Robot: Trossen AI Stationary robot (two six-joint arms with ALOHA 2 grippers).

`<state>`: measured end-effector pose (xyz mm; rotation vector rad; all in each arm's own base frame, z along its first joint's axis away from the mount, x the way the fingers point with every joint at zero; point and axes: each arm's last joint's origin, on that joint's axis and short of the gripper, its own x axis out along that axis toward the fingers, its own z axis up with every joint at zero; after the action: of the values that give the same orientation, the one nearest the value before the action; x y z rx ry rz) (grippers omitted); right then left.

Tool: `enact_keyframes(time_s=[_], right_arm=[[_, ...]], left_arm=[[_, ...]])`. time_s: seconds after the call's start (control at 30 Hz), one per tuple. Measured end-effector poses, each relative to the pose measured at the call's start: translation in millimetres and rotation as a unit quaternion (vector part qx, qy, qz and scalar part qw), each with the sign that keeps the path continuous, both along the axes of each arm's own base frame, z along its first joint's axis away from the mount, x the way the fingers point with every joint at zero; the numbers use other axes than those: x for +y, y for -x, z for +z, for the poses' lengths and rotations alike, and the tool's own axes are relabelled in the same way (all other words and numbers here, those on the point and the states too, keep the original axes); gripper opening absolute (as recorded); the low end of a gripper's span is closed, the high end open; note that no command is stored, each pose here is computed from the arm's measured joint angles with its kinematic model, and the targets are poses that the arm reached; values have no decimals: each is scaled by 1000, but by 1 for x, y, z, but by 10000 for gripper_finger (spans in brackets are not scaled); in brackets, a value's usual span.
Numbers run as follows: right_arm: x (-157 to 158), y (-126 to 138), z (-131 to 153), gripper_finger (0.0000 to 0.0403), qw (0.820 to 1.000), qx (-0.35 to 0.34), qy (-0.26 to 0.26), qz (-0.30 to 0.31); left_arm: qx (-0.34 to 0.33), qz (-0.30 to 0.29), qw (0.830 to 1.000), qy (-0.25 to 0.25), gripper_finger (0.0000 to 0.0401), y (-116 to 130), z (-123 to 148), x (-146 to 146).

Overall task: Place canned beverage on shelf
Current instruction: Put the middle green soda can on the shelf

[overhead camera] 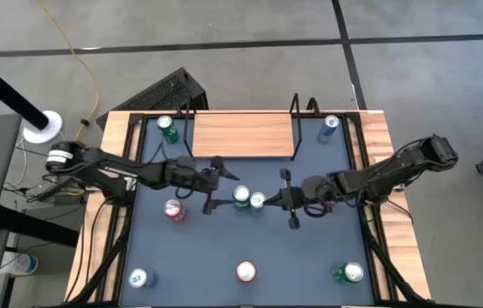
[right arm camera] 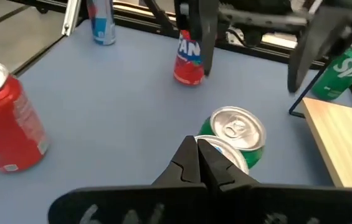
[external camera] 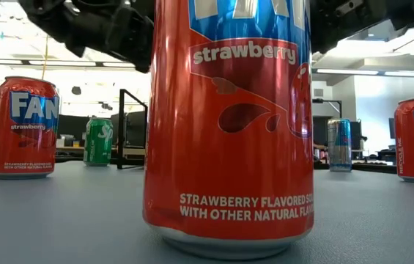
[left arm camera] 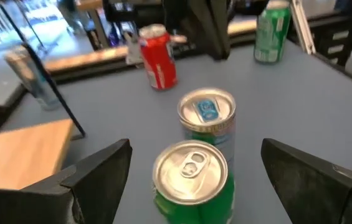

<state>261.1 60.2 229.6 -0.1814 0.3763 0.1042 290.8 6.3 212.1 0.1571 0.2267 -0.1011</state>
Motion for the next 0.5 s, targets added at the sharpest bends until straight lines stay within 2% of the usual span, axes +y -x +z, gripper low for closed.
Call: enact_keyframes(time_s=[0.3,0.5], right_arm=[[15,4,0,0,1000,1,0,29],[18,5,-1,0,999,3,1,36]], left_arm=[[39,-1,999,-11,348,-30,-13,1],[42,1,999,-6,348,-32,-14,1]])
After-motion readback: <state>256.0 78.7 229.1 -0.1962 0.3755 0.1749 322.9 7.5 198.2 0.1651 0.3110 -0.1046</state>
